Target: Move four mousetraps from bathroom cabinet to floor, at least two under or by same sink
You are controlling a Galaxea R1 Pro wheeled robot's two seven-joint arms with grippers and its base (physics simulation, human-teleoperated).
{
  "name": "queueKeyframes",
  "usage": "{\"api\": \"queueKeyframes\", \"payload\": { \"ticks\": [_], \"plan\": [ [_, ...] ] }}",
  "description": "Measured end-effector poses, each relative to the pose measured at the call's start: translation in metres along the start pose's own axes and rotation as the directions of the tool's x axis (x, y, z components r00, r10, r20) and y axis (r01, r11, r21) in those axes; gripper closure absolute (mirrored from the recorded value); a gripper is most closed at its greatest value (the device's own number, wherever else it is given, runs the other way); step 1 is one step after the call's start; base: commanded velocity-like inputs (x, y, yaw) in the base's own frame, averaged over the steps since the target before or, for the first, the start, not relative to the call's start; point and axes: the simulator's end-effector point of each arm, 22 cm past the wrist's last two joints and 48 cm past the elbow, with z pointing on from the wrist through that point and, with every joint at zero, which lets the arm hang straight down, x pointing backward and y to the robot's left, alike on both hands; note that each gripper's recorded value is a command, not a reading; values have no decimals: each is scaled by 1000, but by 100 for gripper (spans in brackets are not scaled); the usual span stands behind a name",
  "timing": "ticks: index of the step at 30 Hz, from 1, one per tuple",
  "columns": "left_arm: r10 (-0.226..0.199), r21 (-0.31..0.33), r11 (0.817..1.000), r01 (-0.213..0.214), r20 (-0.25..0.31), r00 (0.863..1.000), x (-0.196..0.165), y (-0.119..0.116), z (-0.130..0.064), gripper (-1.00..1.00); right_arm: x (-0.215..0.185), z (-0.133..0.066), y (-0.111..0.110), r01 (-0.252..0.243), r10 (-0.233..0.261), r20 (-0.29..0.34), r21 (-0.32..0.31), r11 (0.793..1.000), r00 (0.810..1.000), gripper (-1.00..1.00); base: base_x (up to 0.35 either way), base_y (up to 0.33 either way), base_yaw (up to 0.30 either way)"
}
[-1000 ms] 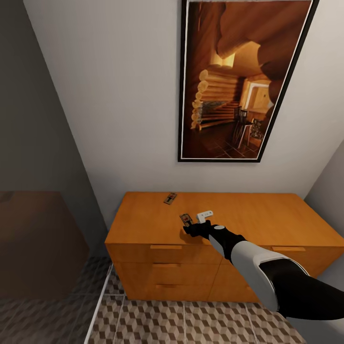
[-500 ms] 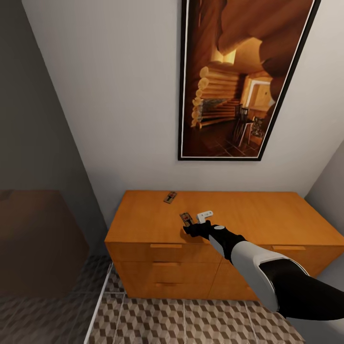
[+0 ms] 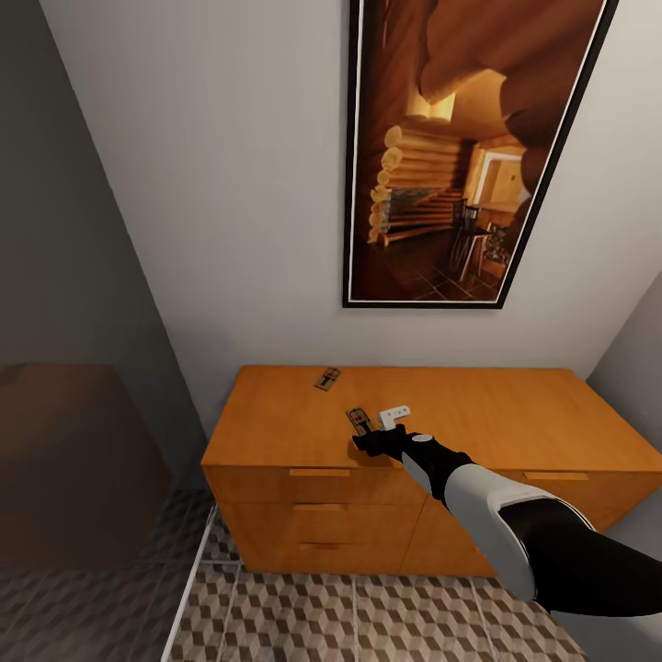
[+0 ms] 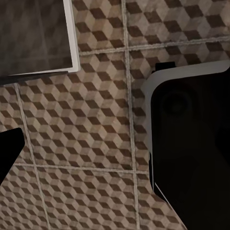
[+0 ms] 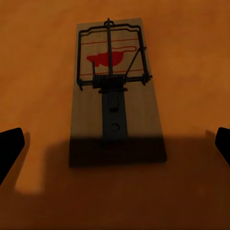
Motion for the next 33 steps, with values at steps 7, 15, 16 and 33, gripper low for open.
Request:
{"api": "queueKeyframes", "payload": {
  "ticks": [7, 15, 16, 33],
  "plan": [
    [0, 0, 1000, 0, 0, 1000, 0, 0, 0, -100, 0, 0, 0, 0, 0, 0, 0, 1000, 1000, -100, 0, 0, 0],
    [0, 0, 1000, 0, 0, 1000, 0, 0, 0, -100, 0, 0, 0, 0, 0, 0, 0, 1000, 1000, -100, 0, 0, 0],
    [0, 0, 1000, 0, 0, 1000, 0, 0, 0, -100, 0, 0, 0, 0, 0, 0, 0, 1000, 1000, -100, 5, 0, 0],
    [0, 0, 1000, 0, 0, 1000, 0, 0, 0, -100, 0, 0, 0, 0, 0, 0, 0, 1000, 1000, -100, 16, 0, 0]
  ]
}}
